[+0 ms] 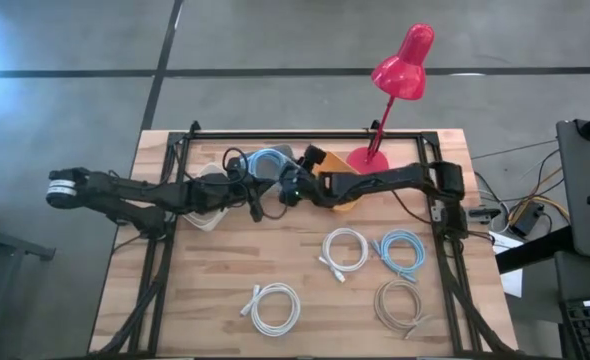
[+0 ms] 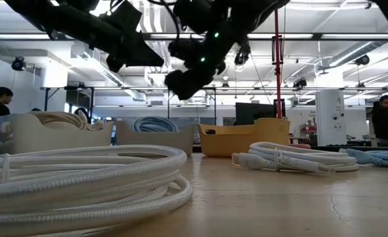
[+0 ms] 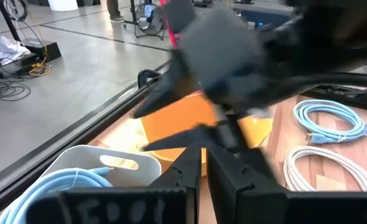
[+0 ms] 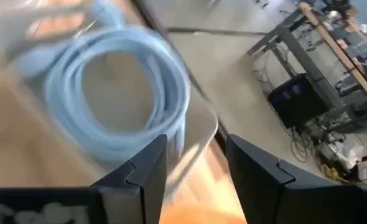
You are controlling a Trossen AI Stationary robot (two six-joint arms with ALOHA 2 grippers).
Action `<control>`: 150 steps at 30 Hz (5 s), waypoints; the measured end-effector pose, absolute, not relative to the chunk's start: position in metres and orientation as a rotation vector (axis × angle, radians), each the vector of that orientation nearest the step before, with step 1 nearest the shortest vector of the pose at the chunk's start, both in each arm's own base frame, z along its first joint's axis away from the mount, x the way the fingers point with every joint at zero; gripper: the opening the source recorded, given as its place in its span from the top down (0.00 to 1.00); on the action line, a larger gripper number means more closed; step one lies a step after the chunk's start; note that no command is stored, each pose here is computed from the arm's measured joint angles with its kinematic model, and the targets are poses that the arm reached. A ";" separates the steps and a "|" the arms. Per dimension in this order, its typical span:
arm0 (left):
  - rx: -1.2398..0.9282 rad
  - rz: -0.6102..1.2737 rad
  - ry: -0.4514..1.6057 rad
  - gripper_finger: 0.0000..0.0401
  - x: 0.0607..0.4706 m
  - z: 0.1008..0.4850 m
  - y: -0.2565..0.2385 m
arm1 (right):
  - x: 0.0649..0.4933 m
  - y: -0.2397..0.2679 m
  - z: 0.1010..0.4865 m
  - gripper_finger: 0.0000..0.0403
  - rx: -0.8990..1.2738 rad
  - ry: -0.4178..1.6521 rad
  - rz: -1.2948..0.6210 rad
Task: Sort HDMI cables
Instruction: Put the light blue hdmi cable into the gray bin
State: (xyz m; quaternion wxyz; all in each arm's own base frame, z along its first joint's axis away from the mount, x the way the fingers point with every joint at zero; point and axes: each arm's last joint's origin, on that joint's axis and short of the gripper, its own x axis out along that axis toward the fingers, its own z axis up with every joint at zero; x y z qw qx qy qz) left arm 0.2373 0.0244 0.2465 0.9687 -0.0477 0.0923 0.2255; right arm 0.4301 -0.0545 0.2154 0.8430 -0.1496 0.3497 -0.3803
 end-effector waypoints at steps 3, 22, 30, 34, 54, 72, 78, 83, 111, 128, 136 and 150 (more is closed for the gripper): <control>-0.096 0.456 0.187 0.93 0.237 0.246 0.024 | 0.415 -0.036 0.225 0.60 -0.331 0.821 -0.766; -0.096 0.456 0.187 0.93 0.237 0.246 0.024 | 0.256 0.032 0.243 0.70 0.266 0.838 -0.735; -0.096 0.456 0.187 0.93 0.237 0.246 0.025 | 0.205 0.052 0.201 0.72 0.703 0.989 -0.702; -0.096 0.456 0.187 0.93 0.237 0.246 0.025 | 0.189 0.061 0.181 0.70 0.841 1.098 -0.724; -0.095 0.462 0.186 0.93 0.237 0.246 0.025 | 0.182 0.084 0.155 0.67 0.894 1.313 -0.758; -0.096 0.460 0.185 0.93 0.237 0.247 0.025 | 0.201 0.093 0.136 0.72 0.706 1.427 -0.694; -0.096 0.460 0.185 0.93 0.237 0.247 0.025 | 0.206 0.095 0.145 0.89 0.644 1.422 -0.603; -0.097 0.460 0.185 0.93 0.237 0.247 0.025 | 0.210 0.096 0.164 0.92 0.647 1.390 -0.564; -0.162 0.166 0.135 0.59 0.260 0.236 0.017 | 0.264 0.083 0.257 0.89 -0.108 0.449 -0.651; -0.094 -0.066 -0.048 0.53 0.359 0.232 0.017 | 0.271 0.081 0.263 0.88 -0.111 0.419 -0.606; -0.068 -0.157 -0.090 0.54 0.373 0.245 0.015 | 0.271 0.082 0.260 0.88 -0.086 0.441 -0.554; -0.059 -0.172 -0.091 0.63 0.374 0.250 0.015 | 0.272 0.084 0.260 0.88 -0.050 0.456 -0.471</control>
